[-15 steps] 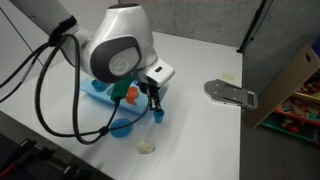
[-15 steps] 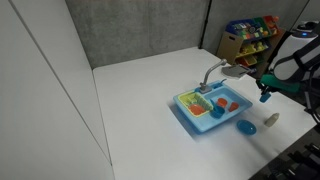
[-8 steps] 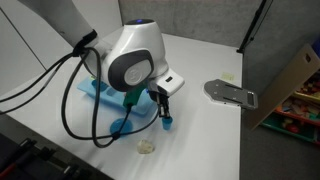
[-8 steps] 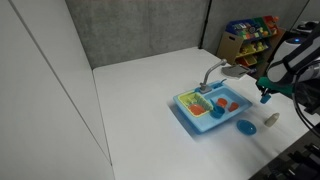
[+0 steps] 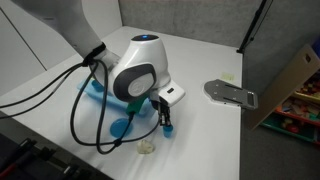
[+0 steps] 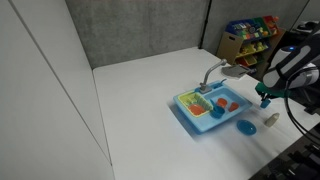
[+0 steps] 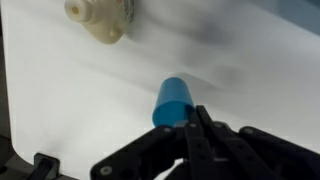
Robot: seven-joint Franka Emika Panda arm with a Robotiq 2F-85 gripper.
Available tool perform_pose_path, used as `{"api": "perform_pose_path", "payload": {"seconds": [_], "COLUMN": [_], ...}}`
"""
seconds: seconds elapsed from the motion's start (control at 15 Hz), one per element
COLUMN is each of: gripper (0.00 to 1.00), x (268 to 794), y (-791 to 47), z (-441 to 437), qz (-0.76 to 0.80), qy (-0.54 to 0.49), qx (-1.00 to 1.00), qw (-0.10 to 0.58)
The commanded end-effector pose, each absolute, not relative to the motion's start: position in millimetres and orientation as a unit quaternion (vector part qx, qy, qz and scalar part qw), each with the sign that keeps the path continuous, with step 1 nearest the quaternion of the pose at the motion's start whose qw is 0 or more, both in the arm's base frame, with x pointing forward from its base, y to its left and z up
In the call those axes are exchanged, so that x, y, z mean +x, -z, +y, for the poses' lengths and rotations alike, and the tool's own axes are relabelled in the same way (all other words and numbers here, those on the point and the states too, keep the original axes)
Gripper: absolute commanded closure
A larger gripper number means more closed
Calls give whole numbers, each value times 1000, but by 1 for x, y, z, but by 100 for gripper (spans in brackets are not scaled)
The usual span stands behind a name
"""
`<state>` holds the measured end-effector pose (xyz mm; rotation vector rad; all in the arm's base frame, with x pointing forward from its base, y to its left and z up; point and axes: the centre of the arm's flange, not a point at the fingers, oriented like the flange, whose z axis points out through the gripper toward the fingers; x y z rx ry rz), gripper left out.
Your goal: Remove the blue cup from inside the sink and put it on the table
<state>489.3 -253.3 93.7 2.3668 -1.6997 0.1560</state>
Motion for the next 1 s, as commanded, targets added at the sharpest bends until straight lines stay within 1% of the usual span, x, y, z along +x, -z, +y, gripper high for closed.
{"api": "perform_pose_path", "payload": {"seconds": [0.0, 0.67, 0.73, 0.8, 0.93], "gripper": [97, 97, 92, 68, 65], "x": [491, 485, 485, 485, 485], "y": [-83, -70, -71, -73, -78], "z": [-264, -268, -267, -266, -264], "qz": [-584, -607, -608, -608, -606], "qy": [-61, -62, -62, -64, -68], "qx": [802, 787, 786, 787, 788], "qw": [107, 90, 88, 86, 82]}}
